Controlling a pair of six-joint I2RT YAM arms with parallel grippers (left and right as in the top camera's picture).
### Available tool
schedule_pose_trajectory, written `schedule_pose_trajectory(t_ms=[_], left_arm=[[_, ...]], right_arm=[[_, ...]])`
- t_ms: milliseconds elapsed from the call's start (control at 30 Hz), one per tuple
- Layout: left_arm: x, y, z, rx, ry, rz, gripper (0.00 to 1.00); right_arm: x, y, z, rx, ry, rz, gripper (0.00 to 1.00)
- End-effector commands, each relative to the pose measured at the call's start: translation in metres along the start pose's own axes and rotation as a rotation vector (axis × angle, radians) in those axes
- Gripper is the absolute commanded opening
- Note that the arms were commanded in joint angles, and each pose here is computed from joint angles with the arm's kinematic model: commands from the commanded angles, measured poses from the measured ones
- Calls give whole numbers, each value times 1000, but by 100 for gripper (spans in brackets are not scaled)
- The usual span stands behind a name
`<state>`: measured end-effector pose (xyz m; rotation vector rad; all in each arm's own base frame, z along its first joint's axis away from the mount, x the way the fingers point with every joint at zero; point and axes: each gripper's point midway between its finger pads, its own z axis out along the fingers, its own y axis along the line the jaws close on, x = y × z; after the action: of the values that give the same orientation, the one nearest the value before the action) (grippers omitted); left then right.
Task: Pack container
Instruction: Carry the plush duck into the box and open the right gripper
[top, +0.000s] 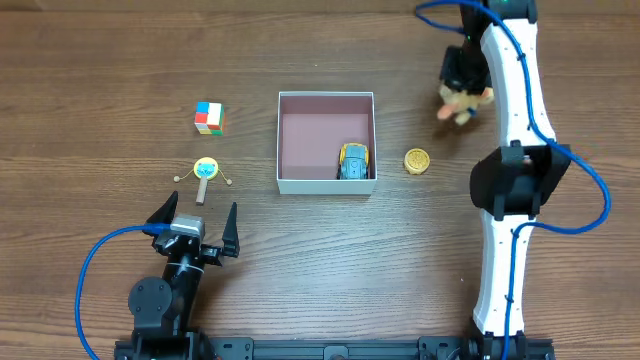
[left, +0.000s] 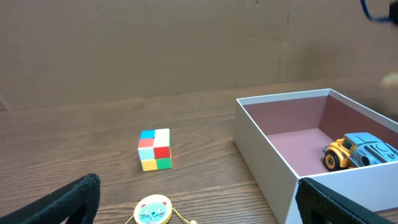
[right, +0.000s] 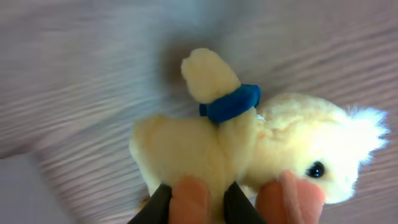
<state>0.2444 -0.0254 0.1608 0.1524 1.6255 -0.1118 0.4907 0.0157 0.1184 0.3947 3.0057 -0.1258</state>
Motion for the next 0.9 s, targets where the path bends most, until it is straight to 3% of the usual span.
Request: schedule_pose_trajectory(t_ms=[0, 167, 267, 533, 867], left_arm=[[1, 1, 0, -6, -1, 15, 100], [1, 1, 0, -6, -1, 15, 100], [1, 1, 0, -6, -1, 15, 100], [1, 1, 0, -6, -1, 15, 100], [1, 1, 0, -6, -1, 15, 100]], right_arm=[[18, 61, -89, -222, -132, -102, 16], [56, 114, -143, -294, -214, -249, 18], [74, 137, -150, -255, -248, -328, 25], [121, 175, -125, -165, -175, -446, 28], [126, 180, -103, -149, -126, -462, 29]])
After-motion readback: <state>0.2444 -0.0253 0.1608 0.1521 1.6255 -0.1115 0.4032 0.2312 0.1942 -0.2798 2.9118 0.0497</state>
